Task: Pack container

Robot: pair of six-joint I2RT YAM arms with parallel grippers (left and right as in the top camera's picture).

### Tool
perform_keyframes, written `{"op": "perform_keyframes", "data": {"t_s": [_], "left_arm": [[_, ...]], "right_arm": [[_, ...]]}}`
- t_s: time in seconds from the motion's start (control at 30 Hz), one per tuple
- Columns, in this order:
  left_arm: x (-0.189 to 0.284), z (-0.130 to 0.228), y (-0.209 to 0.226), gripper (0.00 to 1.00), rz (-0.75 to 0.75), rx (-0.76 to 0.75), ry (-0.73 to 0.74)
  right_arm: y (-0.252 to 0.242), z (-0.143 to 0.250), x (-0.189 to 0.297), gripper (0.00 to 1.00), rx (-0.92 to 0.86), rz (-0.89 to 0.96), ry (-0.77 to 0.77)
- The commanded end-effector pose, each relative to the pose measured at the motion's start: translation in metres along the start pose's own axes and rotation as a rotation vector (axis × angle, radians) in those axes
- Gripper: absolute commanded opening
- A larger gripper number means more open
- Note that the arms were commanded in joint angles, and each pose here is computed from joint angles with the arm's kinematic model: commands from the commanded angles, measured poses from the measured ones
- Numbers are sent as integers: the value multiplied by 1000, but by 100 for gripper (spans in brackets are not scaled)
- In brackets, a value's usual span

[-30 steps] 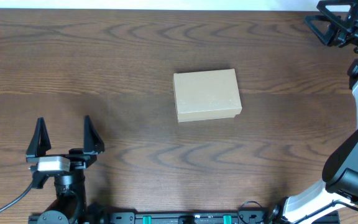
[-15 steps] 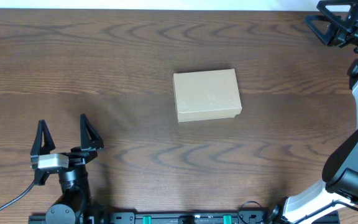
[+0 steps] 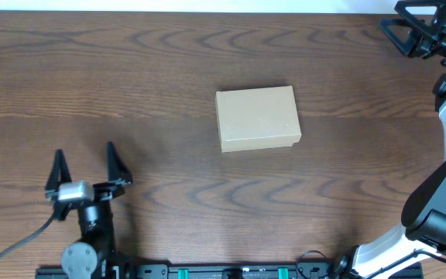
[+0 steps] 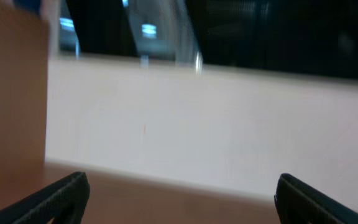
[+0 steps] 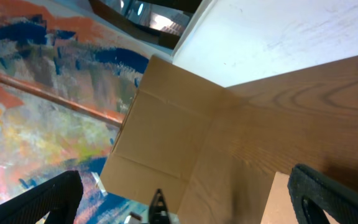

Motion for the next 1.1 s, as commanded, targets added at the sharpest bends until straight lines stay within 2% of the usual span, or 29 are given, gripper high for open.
{"op": "perform_keyframes", "data": {"t_s": [0.0,0.2,0.5,0.7,1.07], "left_arm": [[1,17,-4,95,46,-50,91],[8,51,-8,95,90,-68,288],[18,78,-3,95,81,-81,454],[18,78,-3,95,93,-146,450],[18,78,-3,95,95,-147,450]], "right_arm": [[-1,0,3,99,-1,8,2],[-1,0,3,99,-1,8,2],[-1,0,3,99,-1,8,2],[-1,0,3,99,-1,8,2],[-1,0,3,99,-1,8,2]]}}
Point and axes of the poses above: each gripper's point midway between its finger pads, its own x axis back along the fingers, its own y axis along the line the jaws close on, z = x × y, the point moved 7 cm from there along x, back along the fingers, and after that the axes turned 7 degrees about -x, right-handed, at the moved point
